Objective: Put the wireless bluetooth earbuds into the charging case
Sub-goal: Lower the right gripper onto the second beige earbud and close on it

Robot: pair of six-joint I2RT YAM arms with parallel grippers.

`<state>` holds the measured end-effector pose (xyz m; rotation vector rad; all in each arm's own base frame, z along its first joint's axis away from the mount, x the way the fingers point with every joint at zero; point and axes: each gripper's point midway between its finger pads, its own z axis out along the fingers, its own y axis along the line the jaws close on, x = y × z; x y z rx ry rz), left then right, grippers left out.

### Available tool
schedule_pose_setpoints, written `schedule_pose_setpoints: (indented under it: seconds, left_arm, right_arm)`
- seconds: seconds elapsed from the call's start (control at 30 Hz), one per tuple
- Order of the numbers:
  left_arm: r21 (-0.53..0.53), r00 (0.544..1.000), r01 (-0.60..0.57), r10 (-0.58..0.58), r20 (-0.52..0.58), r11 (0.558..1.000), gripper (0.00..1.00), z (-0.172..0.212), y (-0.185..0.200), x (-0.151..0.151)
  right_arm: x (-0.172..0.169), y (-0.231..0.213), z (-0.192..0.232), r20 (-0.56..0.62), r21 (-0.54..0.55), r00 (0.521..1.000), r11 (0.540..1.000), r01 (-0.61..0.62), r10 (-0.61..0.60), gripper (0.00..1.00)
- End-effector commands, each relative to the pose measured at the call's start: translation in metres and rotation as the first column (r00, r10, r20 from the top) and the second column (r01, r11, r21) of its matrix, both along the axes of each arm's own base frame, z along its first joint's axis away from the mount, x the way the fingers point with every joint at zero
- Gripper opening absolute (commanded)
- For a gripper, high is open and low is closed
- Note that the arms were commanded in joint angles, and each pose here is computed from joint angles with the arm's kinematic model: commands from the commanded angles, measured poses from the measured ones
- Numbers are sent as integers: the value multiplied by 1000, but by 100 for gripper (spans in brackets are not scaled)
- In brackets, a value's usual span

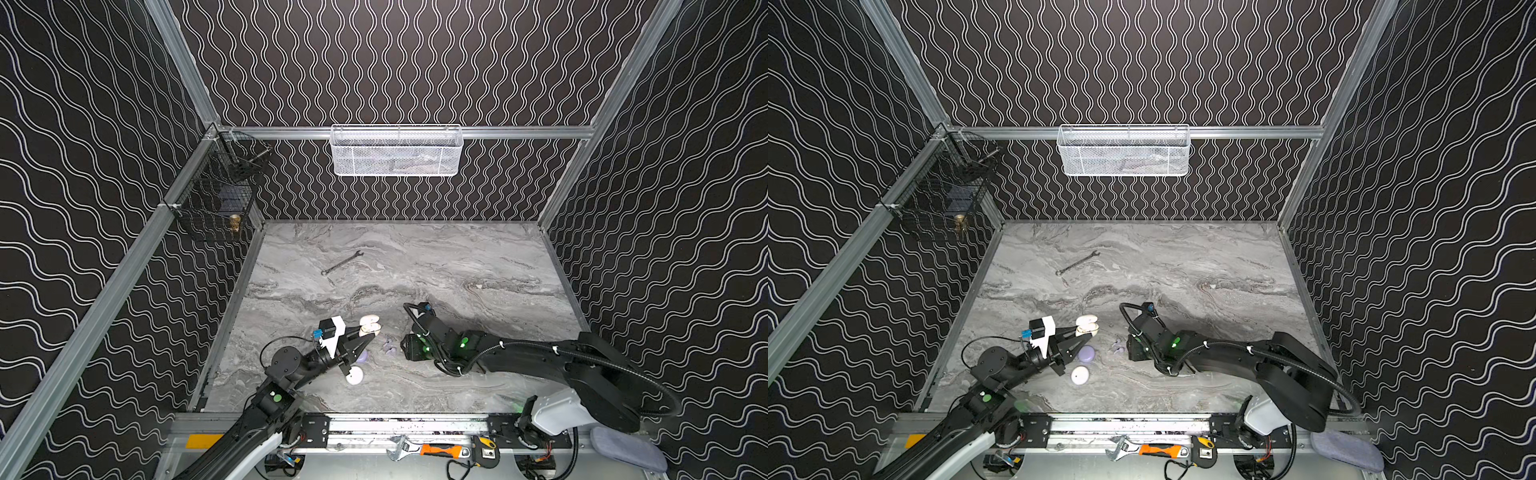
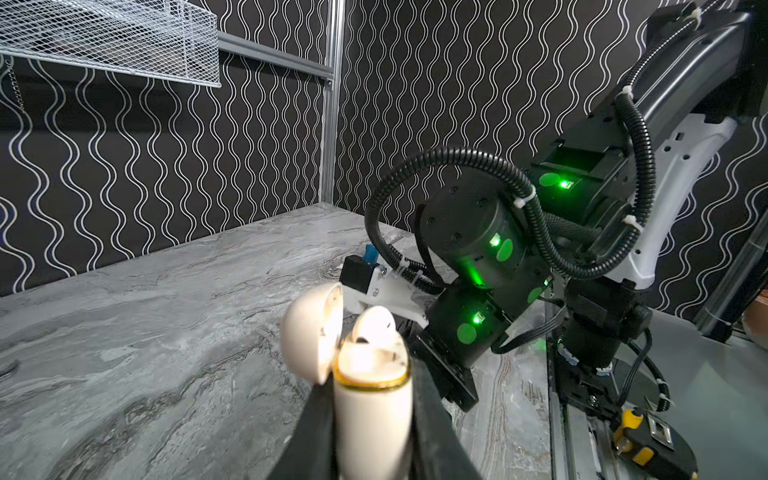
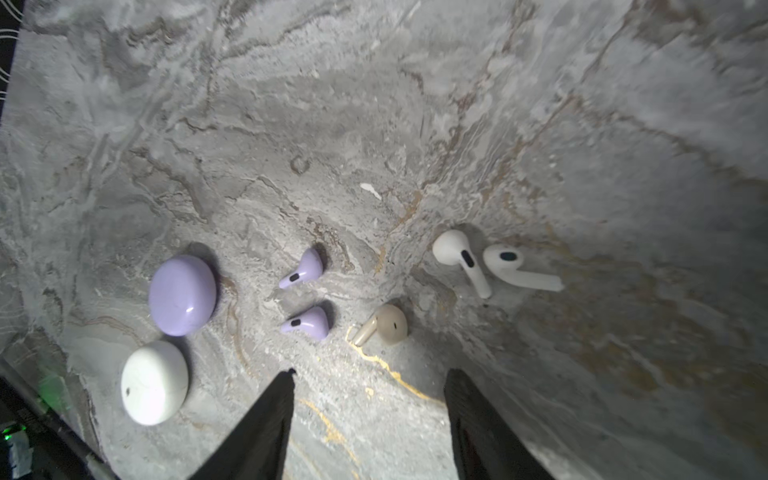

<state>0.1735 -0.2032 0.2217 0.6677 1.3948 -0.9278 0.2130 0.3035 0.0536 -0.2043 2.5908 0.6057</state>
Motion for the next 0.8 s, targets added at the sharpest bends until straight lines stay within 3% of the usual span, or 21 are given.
schedule_pose_setpoints:
  seconds: [0.0, 0.77]
  left_arm:
    - [2, 1000, -13, 13, 22, 1000, 0, 5, 2, 1]
    - [19, 997, -58, 58, 41, 998, 0, 7, 7, 4]
  right_arm:
    - [3, 16, 0, -23, 49, 1000, 999, 4, -3, 59]
    - [19, 31, -26, -54, -101, 998, 995, -22, 17, 51]
